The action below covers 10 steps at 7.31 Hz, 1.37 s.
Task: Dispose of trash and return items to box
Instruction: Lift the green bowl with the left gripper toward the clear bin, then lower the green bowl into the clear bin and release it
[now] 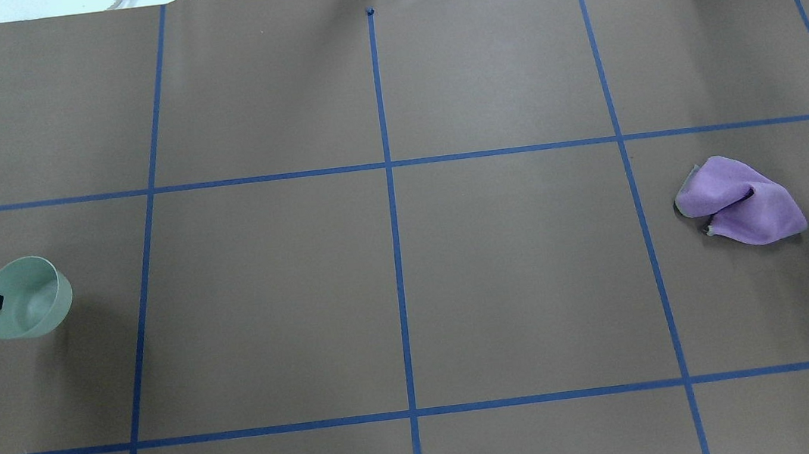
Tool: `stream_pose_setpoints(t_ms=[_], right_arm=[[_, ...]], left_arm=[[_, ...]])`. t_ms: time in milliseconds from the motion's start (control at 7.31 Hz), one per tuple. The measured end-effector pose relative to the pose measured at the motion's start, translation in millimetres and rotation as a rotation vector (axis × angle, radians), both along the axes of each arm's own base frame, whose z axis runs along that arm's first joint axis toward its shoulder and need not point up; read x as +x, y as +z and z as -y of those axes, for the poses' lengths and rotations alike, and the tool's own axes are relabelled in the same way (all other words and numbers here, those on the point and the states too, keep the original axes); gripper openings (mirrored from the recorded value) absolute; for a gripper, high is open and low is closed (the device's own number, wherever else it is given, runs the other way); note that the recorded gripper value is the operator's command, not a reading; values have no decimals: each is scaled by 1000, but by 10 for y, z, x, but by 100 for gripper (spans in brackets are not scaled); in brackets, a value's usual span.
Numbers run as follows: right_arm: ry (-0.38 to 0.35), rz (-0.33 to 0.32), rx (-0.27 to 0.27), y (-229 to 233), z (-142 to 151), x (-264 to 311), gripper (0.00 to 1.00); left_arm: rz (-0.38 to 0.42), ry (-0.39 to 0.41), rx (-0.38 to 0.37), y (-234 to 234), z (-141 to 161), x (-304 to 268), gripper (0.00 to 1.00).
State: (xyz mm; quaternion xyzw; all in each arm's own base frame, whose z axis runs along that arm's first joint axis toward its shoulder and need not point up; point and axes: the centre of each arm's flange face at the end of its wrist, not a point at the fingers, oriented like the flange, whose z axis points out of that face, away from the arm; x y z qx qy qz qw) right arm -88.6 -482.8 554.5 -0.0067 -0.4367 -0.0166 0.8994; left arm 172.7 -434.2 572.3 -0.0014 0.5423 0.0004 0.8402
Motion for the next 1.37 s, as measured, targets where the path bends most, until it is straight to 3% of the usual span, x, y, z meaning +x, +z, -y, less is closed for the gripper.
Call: stream_pose_setpoints(t_ms=[274,411,684,958,1232,1368], right_arm=[[0,0,-1,7,-4,-1,100],[-1,0,-3,16,-9,1,100],[0,-2,-6,29,-15,3,100],[-1,-2,-7,33,-17,1,100],[-2,-2,-5,32,-17,0,100],[-2,-3,-5,33,-18,-1,100]], left_arm=[[-78,-43,4,-300,188,-419,0],[-70,-53,45,-259,286,-623,0],[49,-36,158,45,657,-1223,0],[153,21,220,517,1299,-2201,0],[160,20,166,1114,1563,-2923,0],[155,-16,70,1365,1564,-3063,0]])
